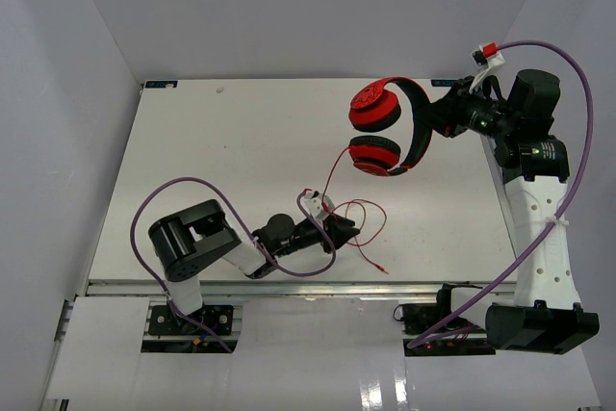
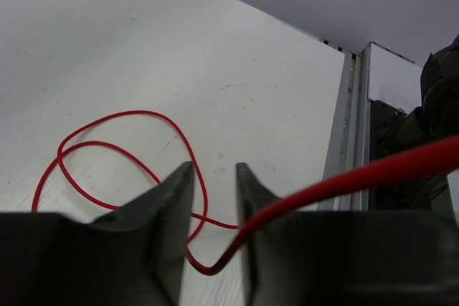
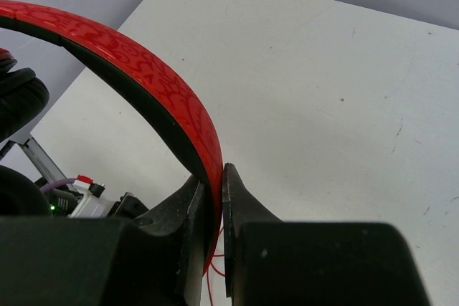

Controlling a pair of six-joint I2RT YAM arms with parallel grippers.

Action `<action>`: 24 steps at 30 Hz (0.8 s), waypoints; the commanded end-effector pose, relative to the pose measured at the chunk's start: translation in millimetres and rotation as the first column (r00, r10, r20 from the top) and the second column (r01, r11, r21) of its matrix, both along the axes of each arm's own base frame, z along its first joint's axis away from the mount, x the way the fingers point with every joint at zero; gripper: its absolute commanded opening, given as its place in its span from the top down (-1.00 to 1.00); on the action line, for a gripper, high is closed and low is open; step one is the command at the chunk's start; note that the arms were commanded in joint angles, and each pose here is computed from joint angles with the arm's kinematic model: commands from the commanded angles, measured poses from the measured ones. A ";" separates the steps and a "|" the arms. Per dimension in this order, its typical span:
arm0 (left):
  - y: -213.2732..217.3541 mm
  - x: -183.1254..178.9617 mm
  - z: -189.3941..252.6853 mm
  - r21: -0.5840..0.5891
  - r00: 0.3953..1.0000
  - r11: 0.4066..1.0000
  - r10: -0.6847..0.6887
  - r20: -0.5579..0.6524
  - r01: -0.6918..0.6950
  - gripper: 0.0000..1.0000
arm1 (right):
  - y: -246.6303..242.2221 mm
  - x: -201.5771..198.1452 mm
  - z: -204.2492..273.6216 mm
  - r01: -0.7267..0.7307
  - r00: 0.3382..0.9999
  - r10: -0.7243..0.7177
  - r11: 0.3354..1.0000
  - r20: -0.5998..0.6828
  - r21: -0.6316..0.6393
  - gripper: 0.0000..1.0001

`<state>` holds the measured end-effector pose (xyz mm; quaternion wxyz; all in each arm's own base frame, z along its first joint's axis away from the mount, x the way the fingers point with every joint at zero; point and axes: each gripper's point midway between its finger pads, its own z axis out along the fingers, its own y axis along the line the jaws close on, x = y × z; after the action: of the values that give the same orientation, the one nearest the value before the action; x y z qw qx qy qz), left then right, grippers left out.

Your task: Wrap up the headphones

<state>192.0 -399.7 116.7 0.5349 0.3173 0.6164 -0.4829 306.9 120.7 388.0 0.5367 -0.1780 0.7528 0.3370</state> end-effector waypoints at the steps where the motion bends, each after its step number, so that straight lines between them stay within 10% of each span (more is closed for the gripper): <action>1: 23.8 -12.0 158.6 -0.479 0.953 0.876 0.096 0.287 0.056 0.59 | 1.1 -5.3 19.1 -0.008 0.998 0.007 1.000 0.068 0.014 0.85; 5: 35.7 -13.4 164.1 -0.483 0.943 0.875 0.132 0.305 0.034 1.00 | -4.4 -2.3 18.1 0.028 0.996 -0.027 1.000 0.087 -0.010 0.85; 15: 111.7 -6.6 134.3 -0.313 0.963 0.945 0.164 0.216 -0.091 1.00 | -24.1 0.0 3.2 0.092 0.979 -0.054 0.978 0.198 -0.188 0.85; 24: 155.3 10.9 105.9 0.143 0.970 0.965 0.200 0.138 -0.219 1.00 | -45.1 -14.1 -31.0 0.101 0.957 0.037 0.886 0.287 -0.452 0.85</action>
<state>201.9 -251.8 284.3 0.6930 0.2605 0.5285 -0.4155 301.9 85.9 357.5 0.5740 -0.2772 0.7508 0.1731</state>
